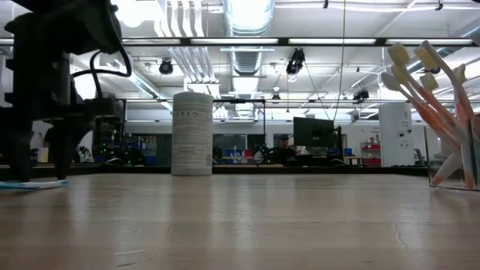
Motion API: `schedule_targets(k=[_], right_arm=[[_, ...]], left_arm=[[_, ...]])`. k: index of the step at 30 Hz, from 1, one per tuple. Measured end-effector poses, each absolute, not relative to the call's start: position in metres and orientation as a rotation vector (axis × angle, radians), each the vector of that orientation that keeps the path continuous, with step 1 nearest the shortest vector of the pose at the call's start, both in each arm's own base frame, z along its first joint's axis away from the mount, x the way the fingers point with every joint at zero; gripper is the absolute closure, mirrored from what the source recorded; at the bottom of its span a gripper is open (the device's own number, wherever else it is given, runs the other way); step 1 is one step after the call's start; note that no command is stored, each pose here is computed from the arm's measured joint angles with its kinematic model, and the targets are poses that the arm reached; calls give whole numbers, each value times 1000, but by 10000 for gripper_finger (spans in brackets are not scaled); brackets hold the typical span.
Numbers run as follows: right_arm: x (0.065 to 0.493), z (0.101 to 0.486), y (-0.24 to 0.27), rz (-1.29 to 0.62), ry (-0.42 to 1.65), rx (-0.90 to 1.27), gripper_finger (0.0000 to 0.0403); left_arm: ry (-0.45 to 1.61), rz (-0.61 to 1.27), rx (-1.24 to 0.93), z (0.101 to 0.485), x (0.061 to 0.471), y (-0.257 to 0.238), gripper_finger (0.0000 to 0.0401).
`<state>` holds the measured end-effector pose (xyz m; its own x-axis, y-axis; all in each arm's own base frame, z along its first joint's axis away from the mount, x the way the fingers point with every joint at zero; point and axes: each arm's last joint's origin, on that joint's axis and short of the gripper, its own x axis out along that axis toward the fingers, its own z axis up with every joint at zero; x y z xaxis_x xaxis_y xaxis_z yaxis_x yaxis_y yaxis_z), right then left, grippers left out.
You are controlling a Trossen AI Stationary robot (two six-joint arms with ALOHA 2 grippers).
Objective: Pick & Place toothbrushing station
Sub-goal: Put the blue toothbrush into the bottom section of the transparent organizer
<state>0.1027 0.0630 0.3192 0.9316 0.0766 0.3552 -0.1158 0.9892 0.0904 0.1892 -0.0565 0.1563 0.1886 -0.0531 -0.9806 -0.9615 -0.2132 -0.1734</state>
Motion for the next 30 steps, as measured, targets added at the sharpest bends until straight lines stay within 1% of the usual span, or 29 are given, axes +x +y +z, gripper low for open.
schedule_targets(k=[7,15,20,30], right_arm=[[103,319,63,99,-359,111,271],[103,319,63,98,-359,110,281],[103,319,63,98,-359,110,284],[103,319,63,99,-359,110,272]], left_arm=[[1074,1198,-1463,148,200,-57,211],[1122,1202,-1397,147,209,-59,213],[1122,1214,-1398,147,210,-59,244],[1134,1201,-1380,147,210,-59,317]])
